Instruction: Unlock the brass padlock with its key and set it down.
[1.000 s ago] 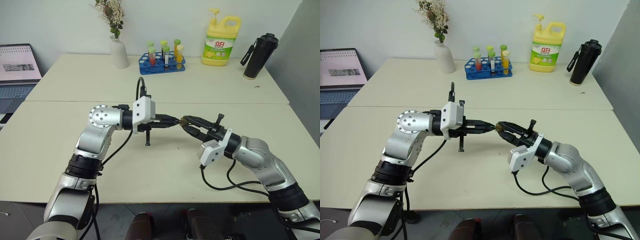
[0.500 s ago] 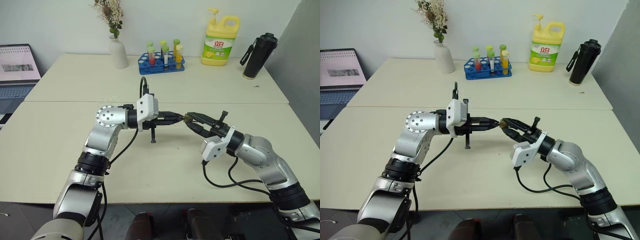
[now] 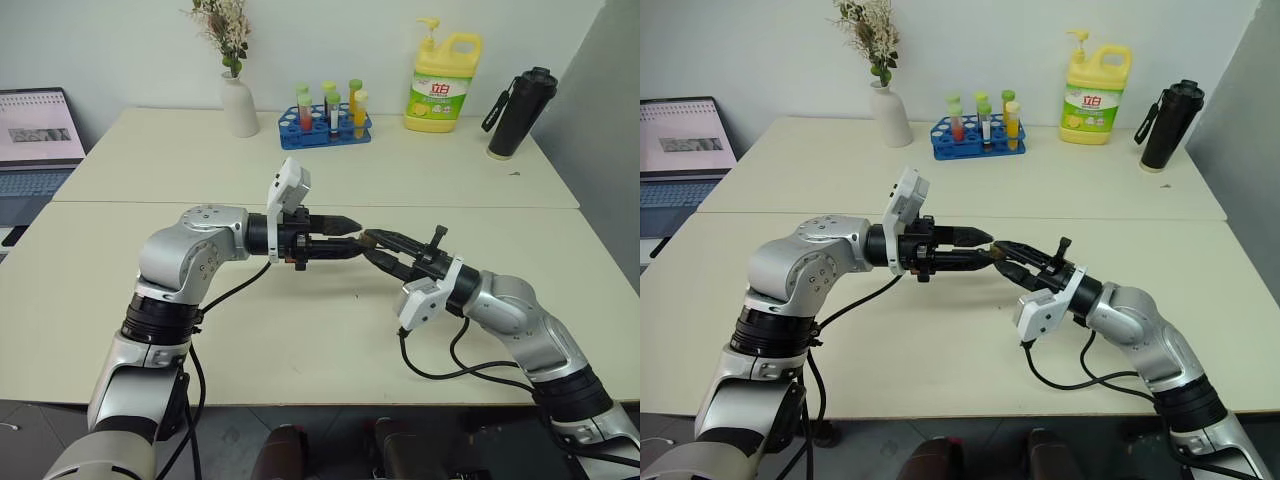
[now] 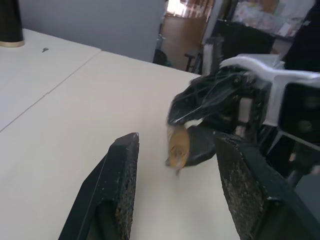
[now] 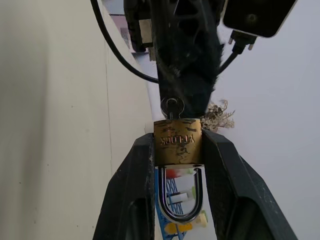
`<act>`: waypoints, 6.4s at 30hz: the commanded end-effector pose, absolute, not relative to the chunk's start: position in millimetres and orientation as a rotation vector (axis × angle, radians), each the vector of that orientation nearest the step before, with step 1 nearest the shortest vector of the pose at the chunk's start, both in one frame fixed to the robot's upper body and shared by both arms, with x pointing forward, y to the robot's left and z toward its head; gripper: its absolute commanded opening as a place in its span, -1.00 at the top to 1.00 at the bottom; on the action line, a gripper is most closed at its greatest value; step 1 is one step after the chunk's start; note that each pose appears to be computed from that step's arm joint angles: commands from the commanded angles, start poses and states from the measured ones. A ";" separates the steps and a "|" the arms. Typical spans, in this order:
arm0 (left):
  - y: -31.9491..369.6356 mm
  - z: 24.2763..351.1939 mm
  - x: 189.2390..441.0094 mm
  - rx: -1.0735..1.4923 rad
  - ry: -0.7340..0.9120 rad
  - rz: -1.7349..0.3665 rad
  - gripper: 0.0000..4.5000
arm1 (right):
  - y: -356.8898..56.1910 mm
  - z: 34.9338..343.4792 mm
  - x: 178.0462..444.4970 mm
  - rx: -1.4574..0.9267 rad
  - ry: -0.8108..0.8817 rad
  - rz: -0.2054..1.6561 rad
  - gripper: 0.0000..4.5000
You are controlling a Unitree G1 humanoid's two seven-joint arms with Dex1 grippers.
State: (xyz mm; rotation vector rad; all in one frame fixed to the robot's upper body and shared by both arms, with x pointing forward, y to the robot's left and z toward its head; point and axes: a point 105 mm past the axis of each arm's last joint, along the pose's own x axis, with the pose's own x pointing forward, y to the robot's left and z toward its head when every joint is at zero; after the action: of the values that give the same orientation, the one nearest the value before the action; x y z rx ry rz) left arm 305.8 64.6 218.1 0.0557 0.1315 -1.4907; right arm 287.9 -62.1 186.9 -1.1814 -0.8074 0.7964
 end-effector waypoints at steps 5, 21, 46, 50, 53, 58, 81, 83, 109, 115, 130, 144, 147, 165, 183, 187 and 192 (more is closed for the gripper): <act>61.5 217.9 312.2 0.147 0.094 -1.430 -0.10 | -57.6 202.1 281.0 -1.166 -0.879 0.790 0.58; 59.2 217.2 315.5 0.107 0.108 -1.426 -0.10 | -57.3 204.8 279.7 -1.168 -0.892 0.786 0.58; 58.8 210.7 316.5 0.129 0.100 -1.431 0.93 | -80.4 194.8 289.2 -1.236 -0.763 0.764 -0.18; 61.2 213.8 320.6 0.115 0.090 -1.419 0.93 | -101.7 185.9 282.7 -1.241 -0.693 0.790 -0.18; 61.9 212.7 322.3 0.115 0.093 -1.419 0.93 | -102.9 185.8 272.8 -1.173 -0.681 0.852 -0.01; 60.1 212.0 320.7 0.112 0.097 -1.447 0.93 | -93.0 194.3 258.7 -1.065 -0.719 0.954 0.74; 60.0 202.7 298.2 0.222 0.101 -1.550 0.93 | -86.3 200.2 271.7 -1.009 -0.689 1.012 1.00; 60.0 202.7 297.8 0.221 0.100 -1.553 0.93 | -87.8 200.1 273.0 -1.013 -0.686 1.014 1.00; 63.8 210.5 285.4 0.194 0.083 -1.631 0.93 | -82.7 173.7 269.6 -1.029 -0.646 1.211 1.00; 65.6 211.1 283.2 0.190 0.087 -1.641 0.93 | -86.0 169.6 271.4 -0.992 -0.596 1.226 1.00; 66.8 205.5 296.2 0.151 0.097 -1.553 0.93 | -94.8 158.6 271.0 -0.940 -0.464 1.232 1.00; 46.9 126.6 315.2 0.074 0.219 -1.393 0.93 | -120.8 133.2 260.9 -0.724 -0.066 1.093 -0.16; 44.2 118.8 320.2 0.048 0.241 -1.368 0.93 | -120.3 132.1 267.8 -0.763 -0.067 1.031 -0.63; 46.2 98.1 347.6 0.014 0.336 -1.260 0.60 | -123.0 120.4 259.9 -0.744 0.041 1.055 -0.79; 96.8 159.3 344.8 0.327 0.078 -1.220 -0.33 | -131.0 128.8 263.0 -0.675 0.078 1.008 -0.79; 133.1 153.9 323.2 0.590 0.101 -1.183 -0.33 | -132.3 133.5 268.5 -0.676 0.069 1.002 -0.79; 147.1 157.0 306.0 0.627 0.109 -1.197 -0.33 | -132.4 141.4 270.5 -0.622 0.089 1.040 -0.79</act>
State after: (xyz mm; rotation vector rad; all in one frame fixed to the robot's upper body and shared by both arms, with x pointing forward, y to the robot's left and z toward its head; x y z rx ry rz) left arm 310.4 149.3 135.4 0.5986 0.1917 -1.1870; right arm 270.6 -131.0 127.2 -0.6352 0.1166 1.0293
